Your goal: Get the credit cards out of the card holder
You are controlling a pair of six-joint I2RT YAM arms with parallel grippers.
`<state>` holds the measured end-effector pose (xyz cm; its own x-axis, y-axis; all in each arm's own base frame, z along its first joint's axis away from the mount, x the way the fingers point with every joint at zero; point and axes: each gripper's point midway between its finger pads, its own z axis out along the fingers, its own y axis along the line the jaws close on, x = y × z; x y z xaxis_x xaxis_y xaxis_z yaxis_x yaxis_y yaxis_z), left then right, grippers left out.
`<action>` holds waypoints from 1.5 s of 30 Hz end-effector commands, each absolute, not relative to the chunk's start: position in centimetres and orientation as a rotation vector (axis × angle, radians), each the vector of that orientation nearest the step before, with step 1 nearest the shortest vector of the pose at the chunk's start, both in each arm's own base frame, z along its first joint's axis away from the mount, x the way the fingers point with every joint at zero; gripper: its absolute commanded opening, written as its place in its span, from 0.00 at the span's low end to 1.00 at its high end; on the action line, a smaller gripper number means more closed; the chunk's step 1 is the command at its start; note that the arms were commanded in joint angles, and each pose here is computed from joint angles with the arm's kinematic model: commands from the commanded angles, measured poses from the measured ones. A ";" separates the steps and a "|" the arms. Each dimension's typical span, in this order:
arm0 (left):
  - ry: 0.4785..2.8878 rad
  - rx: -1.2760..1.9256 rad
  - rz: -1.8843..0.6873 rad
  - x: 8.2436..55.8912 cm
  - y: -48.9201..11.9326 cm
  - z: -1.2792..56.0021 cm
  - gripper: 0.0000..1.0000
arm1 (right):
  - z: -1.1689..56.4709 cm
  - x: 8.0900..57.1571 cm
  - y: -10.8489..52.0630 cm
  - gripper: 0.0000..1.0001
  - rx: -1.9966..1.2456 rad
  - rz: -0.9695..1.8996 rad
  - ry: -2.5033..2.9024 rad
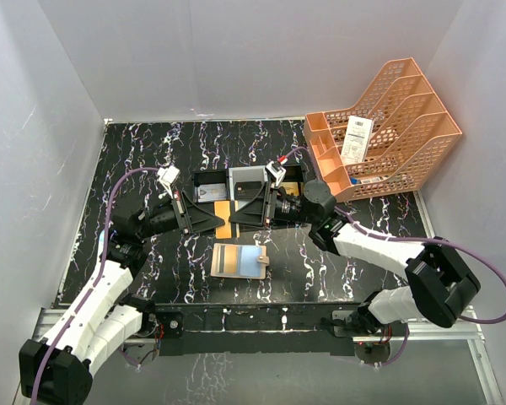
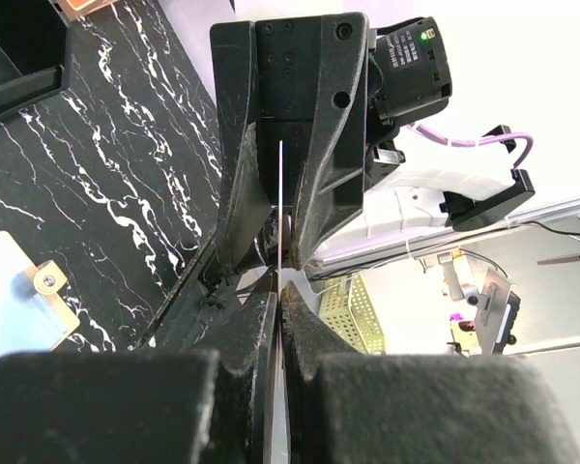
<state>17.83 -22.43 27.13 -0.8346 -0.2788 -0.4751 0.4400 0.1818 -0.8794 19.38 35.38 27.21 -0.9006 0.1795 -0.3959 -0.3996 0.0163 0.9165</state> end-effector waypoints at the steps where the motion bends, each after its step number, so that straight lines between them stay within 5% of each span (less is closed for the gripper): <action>1: 1.882 0.195 -1.745 17.3 -22.5 27.9 0.00 | 31.3 18.8 36.1 0.28 -0.332 2.008 1.737; 17: 1.895 0.183 -1.741 17.2 -22.4 27.6 0.00 | 31.9 18.3 36.3 0.11 -0.330 2.053 1.698; 23: 1.883 0.182 -1.763 17.1 -22.4 27.8 0.00 | 32.2 18.6 35.9 0.21 -0.274 2.049 1.680; 32: 1.877 0.184 -1.775 17.0 -22.5 27.9 0.00 | 32.7 18.2 35.9 0.01 -0.298 2.077 1.664; 36: 1.889 0.167 -1.762 17.0 -22.4 27.7 0.01 | 33.0 18.0 35.8 0.00 -0.311 2.074 1.659; 45: 2.029 0.066 -1.455 18.4 -20.6 25.8 0.86 | 31.6 20.9 33.7 0.00 -0.197 1.847 1.734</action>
<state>17.85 -22.00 25.78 -0.8451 -0.2932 -0.4470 0.3873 0.2406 -0.8900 19.27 35.49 29.70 -0.8888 0.2126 -0.4060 -0.4226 -0.0375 0.9055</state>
